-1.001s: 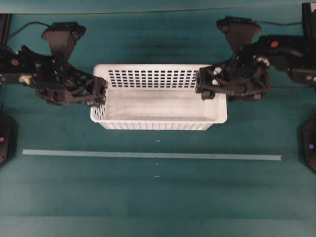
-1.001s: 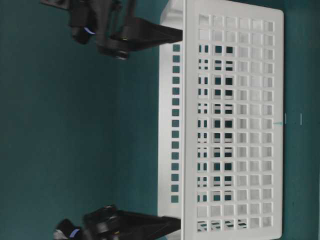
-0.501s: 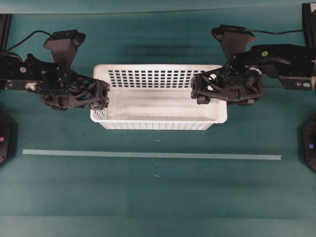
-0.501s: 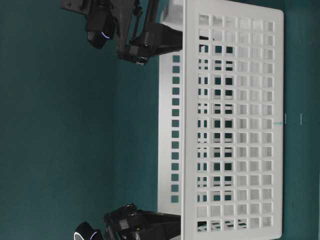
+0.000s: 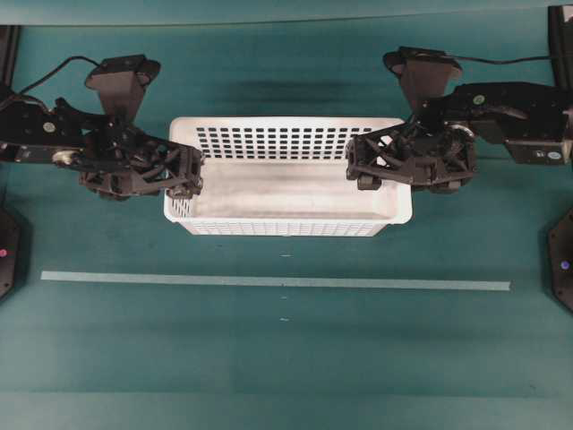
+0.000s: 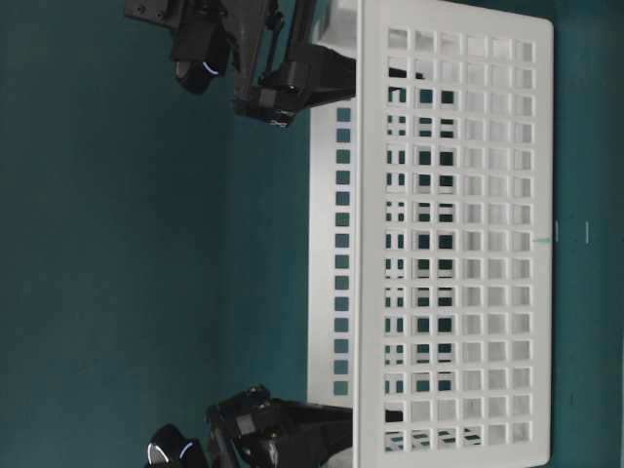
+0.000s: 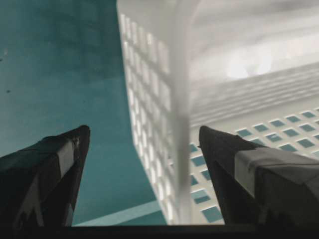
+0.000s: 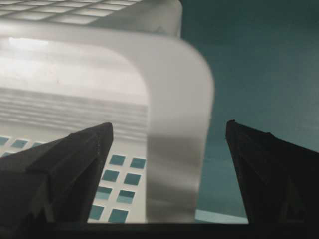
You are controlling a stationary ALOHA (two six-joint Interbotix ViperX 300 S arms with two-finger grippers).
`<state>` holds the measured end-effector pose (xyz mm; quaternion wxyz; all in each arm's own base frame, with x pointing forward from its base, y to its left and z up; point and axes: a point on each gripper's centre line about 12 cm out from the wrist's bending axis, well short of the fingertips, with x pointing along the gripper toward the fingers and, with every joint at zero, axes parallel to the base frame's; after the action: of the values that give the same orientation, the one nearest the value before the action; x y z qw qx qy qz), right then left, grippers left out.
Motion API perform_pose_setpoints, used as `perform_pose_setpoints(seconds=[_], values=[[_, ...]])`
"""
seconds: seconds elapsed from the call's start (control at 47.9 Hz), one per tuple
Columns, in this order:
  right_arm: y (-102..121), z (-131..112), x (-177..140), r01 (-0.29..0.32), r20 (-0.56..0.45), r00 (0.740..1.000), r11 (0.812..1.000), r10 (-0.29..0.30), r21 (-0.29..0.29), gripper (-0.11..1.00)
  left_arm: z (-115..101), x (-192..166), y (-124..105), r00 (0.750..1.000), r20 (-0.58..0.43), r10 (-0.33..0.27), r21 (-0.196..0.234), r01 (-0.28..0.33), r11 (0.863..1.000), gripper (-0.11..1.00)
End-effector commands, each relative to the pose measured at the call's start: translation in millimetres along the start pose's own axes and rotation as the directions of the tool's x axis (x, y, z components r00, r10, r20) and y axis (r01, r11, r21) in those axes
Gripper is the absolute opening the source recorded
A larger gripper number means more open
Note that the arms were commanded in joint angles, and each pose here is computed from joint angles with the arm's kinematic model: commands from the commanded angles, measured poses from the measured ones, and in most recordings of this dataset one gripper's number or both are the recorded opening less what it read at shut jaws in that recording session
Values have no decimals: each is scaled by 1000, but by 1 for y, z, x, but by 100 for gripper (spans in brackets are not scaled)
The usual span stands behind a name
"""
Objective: Lift the white basket with both hands.
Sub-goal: 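Lower both open grippers over the basket's end walls and close them, then lift the basket with both grippers and pull it toward the front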
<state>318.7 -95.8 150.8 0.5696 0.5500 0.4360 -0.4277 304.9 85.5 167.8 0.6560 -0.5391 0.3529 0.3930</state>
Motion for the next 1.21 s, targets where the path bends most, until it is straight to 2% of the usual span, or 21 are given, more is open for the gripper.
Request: perform_pose_setpoints(seconds=[0.0,0.23,0.313,0.376,0.542,0.605,0.689,1.001,1.189], values=[[2,0,0,-3,3,1000,1000,3,-1,93,4,-4,-8,1000,13,-28,0,28,1000,87],[2,0,0,-9,5,1000,1000,9,2,89,4,-4,-8,1000,12,-27,1,27,1000,79],[3,0,0,-14,3,1000,1000,14,5,82,3,-3,-7,1000,10,-22,1,22,1000,73],[3,0,0,-14,1,1000,1000,14,8,71,4,-4,-8,1000,12,-25,3,25,1000,64],[2,-2,1,-10,-6,1000,1000,10,8,28,4,-4,-11,998,23,-62,6,62,998,19],[2,-2,1,-13,-5,1000,1000,13,5,16,5,-4,-11,997,26,-67,5,67,998,8],[2,-2,1,-13,-5,1000,1000,13,5,16,5,-4,-11,997,26,-67,5,67,998,2],[1,-3,1,-9,-6,1000,1000,9,3,16,4,-4,-9,998,24,-62,3,61,998,2],[1,-4,-10,-16,-7,1000,1000,16,1,16,5,-15,-14,996,31,-83,5,83,997,2]])
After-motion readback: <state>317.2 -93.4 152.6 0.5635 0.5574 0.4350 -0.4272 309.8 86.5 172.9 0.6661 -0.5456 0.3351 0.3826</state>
